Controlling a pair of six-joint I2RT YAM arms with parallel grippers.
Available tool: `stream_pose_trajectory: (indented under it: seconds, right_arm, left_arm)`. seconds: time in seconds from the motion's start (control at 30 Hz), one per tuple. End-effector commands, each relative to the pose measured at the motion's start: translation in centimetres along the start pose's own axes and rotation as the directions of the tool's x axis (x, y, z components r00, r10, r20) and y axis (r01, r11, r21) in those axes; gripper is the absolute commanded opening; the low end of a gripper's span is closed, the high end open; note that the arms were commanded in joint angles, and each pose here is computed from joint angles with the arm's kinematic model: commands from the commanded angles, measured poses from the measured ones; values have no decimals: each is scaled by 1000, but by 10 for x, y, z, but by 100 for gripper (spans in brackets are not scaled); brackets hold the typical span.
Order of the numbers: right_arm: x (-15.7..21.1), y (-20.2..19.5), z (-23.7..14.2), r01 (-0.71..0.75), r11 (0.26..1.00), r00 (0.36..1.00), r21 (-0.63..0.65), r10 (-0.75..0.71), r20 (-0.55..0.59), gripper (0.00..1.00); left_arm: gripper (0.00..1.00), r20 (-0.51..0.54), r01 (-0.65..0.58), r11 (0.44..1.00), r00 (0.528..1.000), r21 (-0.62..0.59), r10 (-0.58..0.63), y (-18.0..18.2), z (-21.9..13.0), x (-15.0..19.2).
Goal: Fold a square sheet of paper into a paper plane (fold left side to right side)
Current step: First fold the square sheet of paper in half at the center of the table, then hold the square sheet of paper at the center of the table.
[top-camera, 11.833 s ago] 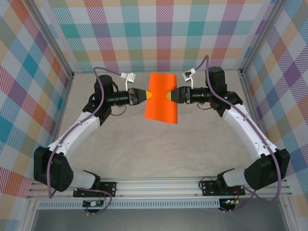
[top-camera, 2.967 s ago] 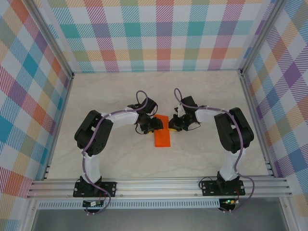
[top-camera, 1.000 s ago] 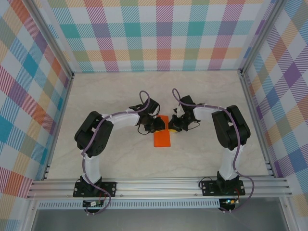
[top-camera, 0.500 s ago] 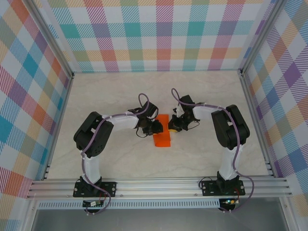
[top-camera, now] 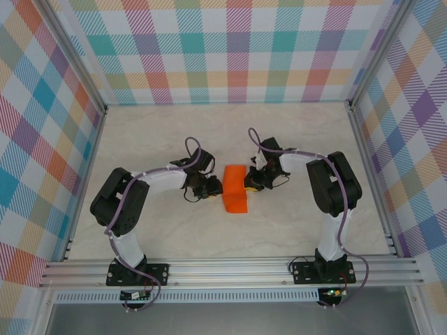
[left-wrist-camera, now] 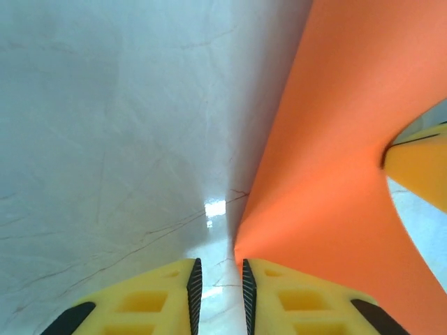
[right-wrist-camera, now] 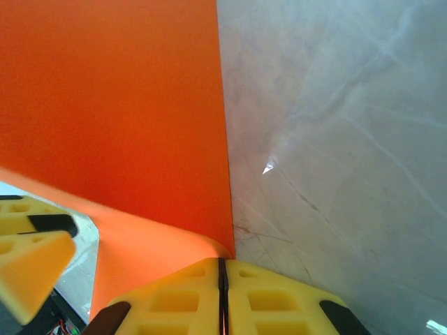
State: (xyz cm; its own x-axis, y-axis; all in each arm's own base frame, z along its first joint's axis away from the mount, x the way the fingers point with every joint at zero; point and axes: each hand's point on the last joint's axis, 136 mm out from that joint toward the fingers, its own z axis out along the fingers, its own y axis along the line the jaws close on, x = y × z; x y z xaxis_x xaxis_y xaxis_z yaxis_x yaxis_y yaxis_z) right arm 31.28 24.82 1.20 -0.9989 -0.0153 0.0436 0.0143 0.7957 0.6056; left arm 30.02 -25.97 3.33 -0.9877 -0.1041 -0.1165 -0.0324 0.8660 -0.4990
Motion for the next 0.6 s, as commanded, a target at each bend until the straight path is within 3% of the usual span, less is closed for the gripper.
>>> stream_pose_trajectory:
  seconds: [0.0,0.27,0.57]
  right_arm:
    - [23,-50,22,-54,981,995,184,68,-72,10]
    - [22,-50,22,-50,980,995,191,65,-73,10]
    - [23,-52,22,-50,977,994,209,68,-80,10]
  left_arm:
    - [21,34,-49,994,998,95,46,-27,-20,-11]
    - [14,16,-108,958,994,266,107,-73,-2,-25]
    - [13,-26,-107,968,993,225,115,-63,37,-29]
